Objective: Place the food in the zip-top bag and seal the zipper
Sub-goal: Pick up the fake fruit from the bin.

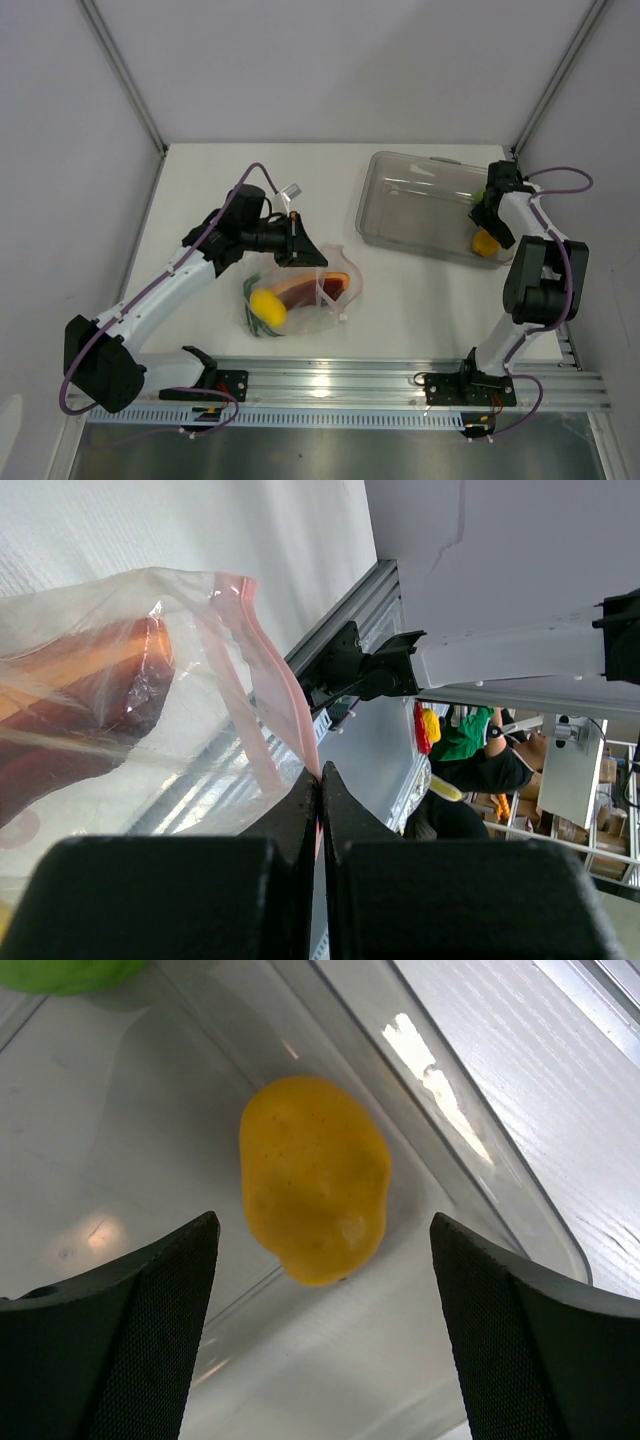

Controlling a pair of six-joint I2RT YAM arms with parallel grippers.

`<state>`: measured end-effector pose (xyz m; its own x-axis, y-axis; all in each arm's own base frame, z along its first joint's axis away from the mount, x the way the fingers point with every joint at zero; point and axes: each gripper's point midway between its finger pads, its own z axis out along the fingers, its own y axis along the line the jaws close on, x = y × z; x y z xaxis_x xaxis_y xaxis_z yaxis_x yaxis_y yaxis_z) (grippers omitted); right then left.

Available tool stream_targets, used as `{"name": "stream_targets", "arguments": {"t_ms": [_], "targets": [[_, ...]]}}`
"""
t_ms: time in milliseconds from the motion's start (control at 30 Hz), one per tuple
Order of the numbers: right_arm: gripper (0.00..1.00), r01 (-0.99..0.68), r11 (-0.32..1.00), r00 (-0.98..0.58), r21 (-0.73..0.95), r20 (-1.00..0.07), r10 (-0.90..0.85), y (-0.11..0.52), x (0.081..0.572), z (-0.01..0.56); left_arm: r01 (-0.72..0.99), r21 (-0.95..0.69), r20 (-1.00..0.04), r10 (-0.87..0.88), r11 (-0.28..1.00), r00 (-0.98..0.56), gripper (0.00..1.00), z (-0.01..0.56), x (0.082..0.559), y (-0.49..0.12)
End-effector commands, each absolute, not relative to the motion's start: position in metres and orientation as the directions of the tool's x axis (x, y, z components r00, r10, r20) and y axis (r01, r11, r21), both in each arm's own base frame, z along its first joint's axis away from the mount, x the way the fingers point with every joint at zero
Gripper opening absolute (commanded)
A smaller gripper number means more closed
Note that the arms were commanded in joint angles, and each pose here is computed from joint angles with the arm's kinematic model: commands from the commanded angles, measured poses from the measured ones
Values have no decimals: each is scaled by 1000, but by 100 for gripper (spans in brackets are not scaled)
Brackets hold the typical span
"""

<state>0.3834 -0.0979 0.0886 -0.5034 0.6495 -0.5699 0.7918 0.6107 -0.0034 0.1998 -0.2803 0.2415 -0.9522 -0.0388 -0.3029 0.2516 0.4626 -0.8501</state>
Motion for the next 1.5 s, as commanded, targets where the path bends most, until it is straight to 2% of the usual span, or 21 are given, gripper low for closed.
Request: {"name": "stream_targets", "arguments": {"t_ms": [0, 533, 733, 833, 867, 933, 967, 1067, 1200, 1467], "targets": [[86, 819, 573, -444, 20, -611, 656, -113, 400, 97, 321, -849, -357, -9, 420, -934, 1, 249, 200, -286], [79, 812, 584, -479, 9, -561, 675, -108, 406, 60, 308, -851, -340, 1, 426, -940, 1, 242, 203, -288], [69, 806, 592, -483, 9, -567, 667, -109, 408, 57, 303, -850, -336, 0, 431, -942, 0, 241, 202, -287], [55, 791, 612, -501, 17, -557, 662, -104, 409, 54, 299, -849, -333, -3, 435, -943, 1, 241, 201, -286], [44, 785, 620, -505, 20, -559, 657, -102, 410, 54, 299, -848, -336, -6, 437, -942, 1, 241, 201, -286], [31, 771, 636, -518, 13, -567, 640, -99, 410, 55, 299, -846, -339, -11, 442, -941, 0, 242, 201, -284], [20, 768, 640, -521, 11, -571, 634, -98, 409, 55, 300, -843, -342, -15, 447, -939, 1, 242, 202, -284], [10, 758, 652, -523, 6, -592, 613, -93, 407, 64, 298, -843, -339, -13, 447, -941, 1, 243, 200, -283], [1, 731, 682, -528, 18, -617, 583, -80, 406, 82, 279, -852, -316, -9, 443, -949, 1, 239, 195, -282], [0, 610, 791, -581, 32, -660, 475, -19, 377, 115, 265, -848, -308, -19, 459, -951, 1, 239, 188, -276]]}}
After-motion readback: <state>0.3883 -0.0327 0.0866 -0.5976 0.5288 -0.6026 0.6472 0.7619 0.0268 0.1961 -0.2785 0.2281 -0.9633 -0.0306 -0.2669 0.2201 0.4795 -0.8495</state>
